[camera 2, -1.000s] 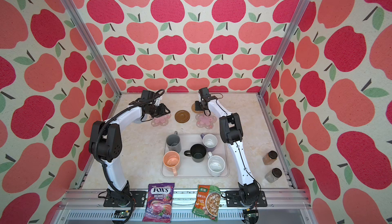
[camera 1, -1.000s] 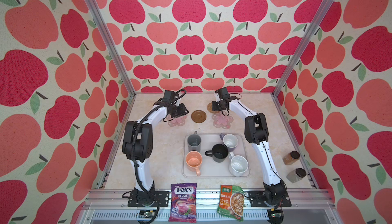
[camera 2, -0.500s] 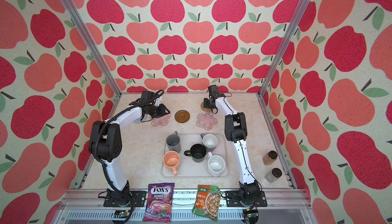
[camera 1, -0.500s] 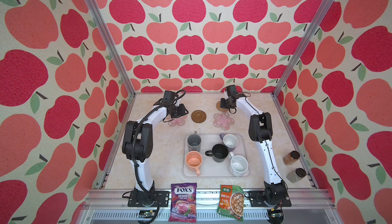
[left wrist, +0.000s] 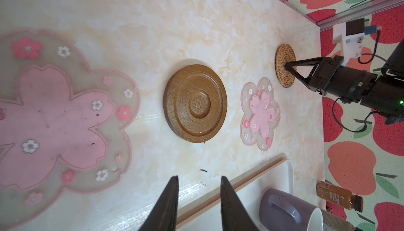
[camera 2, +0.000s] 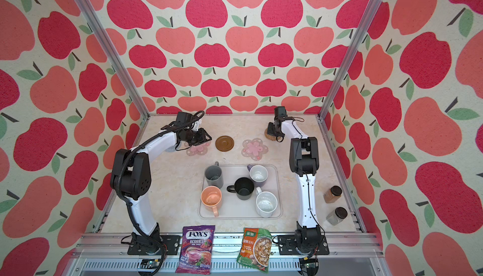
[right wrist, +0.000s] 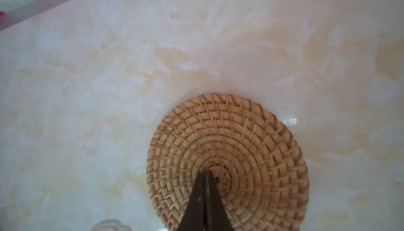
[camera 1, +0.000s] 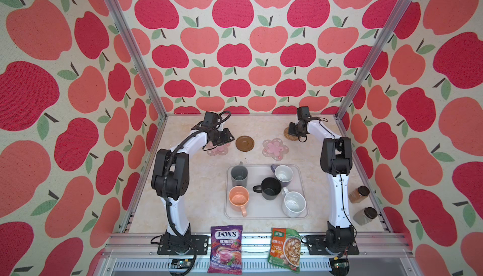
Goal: Place cups on coasters
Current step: Move the coaster to the top-right of the table.
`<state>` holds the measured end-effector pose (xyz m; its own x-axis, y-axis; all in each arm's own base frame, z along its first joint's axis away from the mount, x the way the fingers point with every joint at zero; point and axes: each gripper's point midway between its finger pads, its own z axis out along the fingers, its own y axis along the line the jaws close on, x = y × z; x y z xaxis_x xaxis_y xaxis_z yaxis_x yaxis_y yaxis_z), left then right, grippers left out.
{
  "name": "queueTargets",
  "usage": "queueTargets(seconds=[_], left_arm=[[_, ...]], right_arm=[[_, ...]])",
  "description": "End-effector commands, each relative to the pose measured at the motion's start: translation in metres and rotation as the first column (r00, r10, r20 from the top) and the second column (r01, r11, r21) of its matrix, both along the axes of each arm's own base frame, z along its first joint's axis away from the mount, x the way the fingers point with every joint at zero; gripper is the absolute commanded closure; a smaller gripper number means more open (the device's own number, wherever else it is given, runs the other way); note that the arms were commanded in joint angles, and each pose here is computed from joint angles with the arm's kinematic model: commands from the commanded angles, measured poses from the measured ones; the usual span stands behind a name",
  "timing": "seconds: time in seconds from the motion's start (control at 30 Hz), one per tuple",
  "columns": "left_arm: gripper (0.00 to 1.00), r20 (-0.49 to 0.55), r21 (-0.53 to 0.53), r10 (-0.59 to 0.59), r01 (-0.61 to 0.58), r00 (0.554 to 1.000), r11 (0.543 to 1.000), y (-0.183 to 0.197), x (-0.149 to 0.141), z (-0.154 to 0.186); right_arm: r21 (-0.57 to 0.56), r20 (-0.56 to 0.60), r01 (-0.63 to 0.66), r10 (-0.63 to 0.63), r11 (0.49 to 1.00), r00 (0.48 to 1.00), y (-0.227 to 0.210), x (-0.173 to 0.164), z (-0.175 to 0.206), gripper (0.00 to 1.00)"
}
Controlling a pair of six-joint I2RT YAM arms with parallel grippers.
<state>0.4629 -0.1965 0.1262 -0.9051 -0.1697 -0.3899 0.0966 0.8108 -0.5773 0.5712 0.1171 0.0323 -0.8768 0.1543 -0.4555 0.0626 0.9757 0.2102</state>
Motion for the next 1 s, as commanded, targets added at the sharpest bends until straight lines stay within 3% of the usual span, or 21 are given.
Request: queueTargets(seconds=[0.0, 0.33, 0.73, 0.97], left_arm=[[0.65, 0.025, -0.004, -0.015, 0.016, 1.0, 1.0, -0.008, 0.004, 0.015], [0.65, 0.036, 0.026, -0.052, 0.051, 0.998, 0.998, -0.019, -0.006, 0.022], [0.65, 0.051, 0.046, -0.059, 0.056, 0.997, 0.997, -0.019, -0.016, 0.029], [0.65, 0.053, 0.056, -0.068, 0.065, 0.996, 0.996, -0.021, -0.019, 0.029]], right_arm=[[-0.042, -0.064, 0.049, -0.051, 0.998, 0.997, -0.021, -0.028, -0.011, 0.94], [-0.063, -0.1, 0.103, -0.109, 0.993, 0.989, -0.05, -0.066, -0.014, 0.94], [-0.117, -0.081, 0.106, -0.116, 0.987, 0.99, -0.07, -0.078, -0.001, 0.89], [-0.044, -0.067, 0.085, -0.088, 0.995, 0.994, -0.058, -0.081, 0.017, 0.82]])
